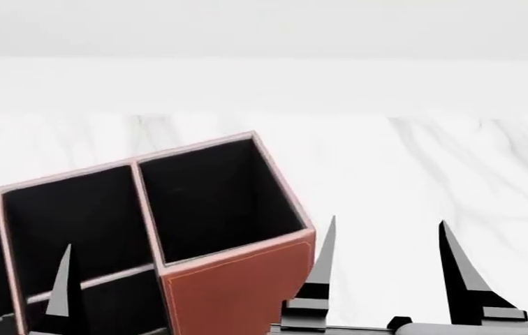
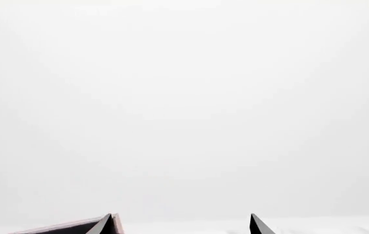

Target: Pick up the book and place it in the front compartment of the caddy.

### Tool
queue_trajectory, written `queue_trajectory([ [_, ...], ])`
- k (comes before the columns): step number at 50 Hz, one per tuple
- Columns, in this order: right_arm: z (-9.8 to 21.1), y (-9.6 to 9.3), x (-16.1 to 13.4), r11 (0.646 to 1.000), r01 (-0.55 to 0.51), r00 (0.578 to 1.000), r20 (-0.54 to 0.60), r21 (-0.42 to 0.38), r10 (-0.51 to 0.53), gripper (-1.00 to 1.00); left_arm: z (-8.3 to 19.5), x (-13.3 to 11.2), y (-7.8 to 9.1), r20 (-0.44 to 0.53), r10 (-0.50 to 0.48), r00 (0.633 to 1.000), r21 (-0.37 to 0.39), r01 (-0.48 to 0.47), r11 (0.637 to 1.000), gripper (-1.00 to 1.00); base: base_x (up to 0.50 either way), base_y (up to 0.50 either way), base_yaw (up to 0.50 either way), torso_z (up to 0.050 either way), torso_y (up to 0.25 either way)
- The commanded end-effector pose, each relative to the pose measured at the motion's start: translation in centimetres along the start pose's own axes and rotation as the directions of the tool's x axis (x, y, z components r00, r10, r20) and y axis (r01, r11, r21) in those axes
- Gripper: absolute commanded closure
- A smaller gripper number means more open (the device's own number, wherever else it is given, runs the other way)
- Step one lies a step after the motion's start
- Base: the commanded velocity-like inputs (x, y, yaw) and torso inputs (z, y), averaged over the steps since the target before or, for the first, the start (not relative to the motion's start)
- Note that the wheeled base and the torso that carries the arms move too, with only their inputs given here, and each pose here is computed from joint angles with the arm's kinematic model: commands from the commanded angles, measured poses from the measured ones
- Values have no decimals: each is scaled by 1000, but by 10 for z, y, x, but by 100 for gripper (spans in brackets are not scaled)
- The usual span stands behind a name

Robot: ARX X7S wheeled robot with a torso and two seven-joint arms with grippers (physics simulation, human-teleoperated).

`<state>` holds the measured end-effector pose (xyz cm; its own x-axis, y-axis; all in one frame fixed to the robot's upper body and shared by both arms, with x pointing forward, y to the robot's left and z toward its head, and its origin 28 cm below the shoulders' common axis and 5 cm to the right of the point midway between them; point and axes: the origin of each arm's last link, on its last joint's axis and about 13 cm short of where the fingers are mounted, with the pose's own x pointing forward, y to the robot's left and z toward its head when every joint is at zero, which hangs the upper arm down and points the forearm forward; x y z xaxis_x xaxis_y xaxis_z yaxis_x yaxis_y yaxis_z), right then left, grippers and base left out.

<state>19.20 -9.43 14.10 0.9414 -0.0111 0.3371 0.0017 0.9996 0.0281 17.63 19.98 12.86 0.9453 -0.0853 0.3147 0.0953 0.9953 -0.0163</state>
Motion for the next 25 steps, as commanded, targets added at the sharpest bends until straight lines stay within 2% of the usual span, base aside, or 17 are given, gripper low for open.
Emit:
queue_trajectory([
  [1, 1, 1, 0, 999, 3, 1000, 7, 43, -4, -100, 0, 0, 0, -2, 0, 1000, -7, 0, 1000, -100, 0, 0, 0, 0, 0],
  [4, 0, 0, -1, 999, 0, 1000, 6, 32, 0, -100, 0, 0, 0, -2, -2, 1000, -8, 2, 1000, -100, 0, 0, 0, 0, 4],
  [5, -1, 0, 0, 998, 10, 1000, 4, -65, -9, -100, 0, 0, 0, -1, -2, 1000, -9, 2, 1000, -100, 0, 62, 0, 0, 0],
  [7, 0, 1, -1, 999, 5, 1000, 8, -39, -5, -100, 0, 0, 0, 1, -3, 1000, -11, 3, 1000, -100, 0, 309, 0, 0, 0],
  [9, 0, 1, -1, 998, -1, 1000, 6, -62, 2, -100, 0, 0, 0, 2, -4, 1000, -13, 4, 1000, -100, 0, 500, 0, 0, 0],
  [16, 0, 1, -1, 998, -11, 1000, 2, -58, 11, -100, 1, 0, 0, 5, -4, 1000, -16, 4, 1000, -100, 0, 500, 0, 0, 0],
  [19, 0, 0, -2, 1000, -4, 1000, 12, -1, 4, -100, 0, -1, 0, 4, -3, 1000, -17, 3, 1000, -100, 0, 499, 0, 0, 0],
  [21, 1, 0, -2, 1000, -2, 1000, 13, 23, 2, -100, 1, -1, 0, 7, -1, 1000, -24, 1, 1000, -100, 0, 0, 0, 0, 0],
  [23, 2, 0, -2, 1000, -4, 1000, 15, 14, 4, -100, 2, -2, 1, 25, -16, 1000, -38, 17, 999, -100, 0, 0, 0, 8, 0],
  [25, 2, 0, -3, 1000, -7, 1000, 14, 16, 7, -100, 2, -1, 1, 10, -3, 1000, -28, 4, 1000, -100, 0, 0, 0, 49, 0],
])
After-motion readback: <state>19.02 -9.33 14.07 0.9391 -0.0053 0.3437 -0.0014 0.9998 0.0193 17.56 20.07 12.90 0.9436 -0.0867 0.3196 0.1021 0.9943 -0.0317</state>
